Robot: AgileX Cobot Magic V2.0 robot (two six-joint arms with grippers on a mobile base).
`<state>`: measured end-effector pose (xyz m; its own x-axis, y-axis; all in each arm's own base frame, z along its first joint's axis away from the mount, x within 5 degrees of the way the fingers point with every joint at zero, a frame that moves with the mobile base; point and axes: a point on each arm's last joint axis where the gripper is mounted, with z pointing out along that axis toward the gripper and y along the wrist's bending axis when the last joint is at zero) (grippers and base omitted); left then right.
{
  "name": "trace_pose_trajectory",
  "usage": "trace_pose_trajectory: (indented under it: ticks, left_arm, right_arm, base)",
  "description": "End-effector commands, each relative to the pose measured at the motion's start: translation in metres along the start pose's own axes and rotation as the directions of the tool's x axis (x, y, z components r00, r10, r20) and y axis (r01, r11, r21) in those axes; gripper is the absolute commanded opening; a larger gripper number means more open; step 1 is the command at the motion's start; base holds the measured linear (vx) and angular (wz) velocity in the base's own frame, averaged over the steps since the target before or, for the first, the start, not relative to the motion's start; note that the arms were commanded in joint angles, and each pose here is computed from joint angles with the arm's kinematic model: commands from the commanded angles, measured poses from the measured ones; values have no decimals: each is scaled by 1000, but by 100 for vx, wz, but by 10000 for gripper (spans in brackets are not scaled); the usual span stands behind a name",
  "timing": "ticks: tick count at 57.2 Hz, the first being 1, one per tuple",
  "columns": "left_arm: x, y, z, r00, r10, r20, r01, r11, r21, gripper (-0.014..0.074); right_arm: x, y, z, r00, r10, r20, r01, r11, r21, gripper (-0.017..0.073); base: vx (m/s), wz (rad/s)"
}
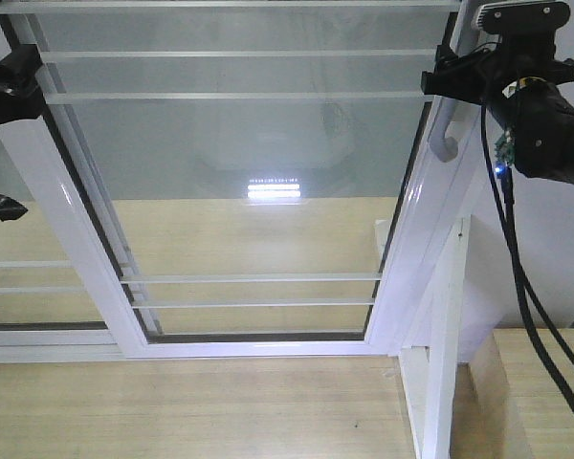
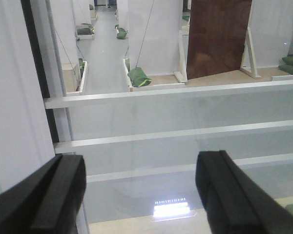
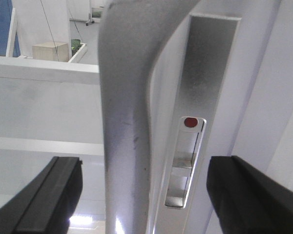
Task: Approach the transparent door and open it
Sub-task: 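Close the right gripper around the curved silver handle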
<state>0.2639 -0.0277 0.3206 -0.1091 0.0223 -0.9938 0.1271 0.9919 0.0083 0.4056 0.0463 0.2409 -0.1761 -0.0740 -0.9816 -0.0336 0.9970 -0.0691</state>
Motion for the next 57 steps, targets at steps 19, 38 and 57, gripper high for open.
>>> trace_pose_trajectory:
  ticks: [19,38,57]
  left_arm:
    - [-24,0,-5,991,-10,134,10,1000,6,572]
    - [-24,0,-5,991,-10,133,10,1000,6,572]
    - [-18,0,2,994,-11,106,11,1000,6,572]
  right_arm:
    - [-33,-3,8,986,2,166,-6,1000,21,512]
    - [-33,-1,8,986,1,168,-4,1000,16,-16]
    - [-32,8,8,989,-20,150,33,996,-87,-9]
  base:
    - [0,0]
    - [0,0]
    - [0,0]
